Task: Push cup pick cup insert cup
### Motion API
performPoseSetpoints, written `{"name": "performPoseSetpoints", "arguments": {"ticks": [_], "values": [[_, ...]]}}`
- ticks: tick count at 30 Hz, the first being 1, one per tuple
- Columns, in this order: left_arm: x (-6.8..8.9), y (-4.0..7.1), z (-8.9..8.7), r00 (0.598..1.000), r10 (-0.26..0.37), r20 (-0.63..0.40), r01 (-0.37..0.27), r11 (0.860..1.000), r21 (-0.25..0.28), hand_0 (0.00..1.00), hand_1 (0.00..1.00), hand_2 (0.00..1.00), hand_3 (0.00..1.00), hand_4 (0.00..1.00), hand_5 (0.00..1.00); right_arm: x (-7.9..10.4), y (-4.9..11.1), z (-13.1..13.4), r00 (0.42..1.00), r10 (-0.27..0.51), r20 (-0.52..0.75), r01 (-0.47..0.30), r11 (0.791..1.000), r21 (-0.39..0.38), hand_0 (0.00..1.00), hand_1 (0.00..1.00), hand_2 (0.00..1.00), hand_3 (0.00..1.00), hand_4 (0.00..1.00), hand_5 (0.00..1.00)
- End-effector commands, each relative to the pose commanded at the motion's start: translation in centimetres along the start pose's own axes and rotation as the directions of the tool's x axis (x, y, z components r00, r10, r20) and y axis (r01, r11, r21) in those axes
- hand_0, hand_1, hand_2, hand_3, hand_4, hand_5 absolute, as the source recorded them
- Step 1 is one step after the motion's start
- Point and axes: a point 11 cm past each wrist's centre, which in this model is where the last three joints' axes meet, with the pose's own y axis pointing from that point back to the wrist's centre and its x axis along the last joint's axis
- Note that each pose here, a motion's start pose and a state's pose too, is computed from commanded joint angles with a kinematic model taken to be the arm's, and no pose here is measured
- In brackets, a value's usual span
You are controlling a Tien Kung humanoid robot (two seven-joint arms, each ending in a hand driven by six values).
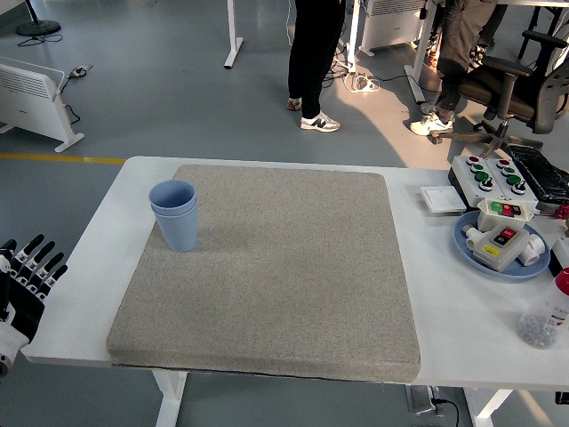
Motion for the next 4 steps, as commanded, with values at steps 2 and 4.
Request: {"name": "performPoseSetpoints", "arguments": {"ticks": [2,4], "values": [[0.02,0.03,-0.05,1.0,0.0,0.001,0.0,1.0,0.002,0.869,0.874,0.9,0.861,0.621,0.998,0.0,-0.02,0.08,1.0,0.0,-0.002,0.0,1.0,-0.002,0.53,0.547,0.644,0.641,0.222,0.744],[0.03,0.05,-0.15,1.0,0.001,0.001,-0.001,1.0,0.005,0.869,0.874,0.9,0.861,0.621,0.998,-0.01,-0.04,0.19,1.0,0.0,-0.005,0.0,1.0,-0.004,0.53,0.547,0.644,0.641,0.222,0.744]]}}
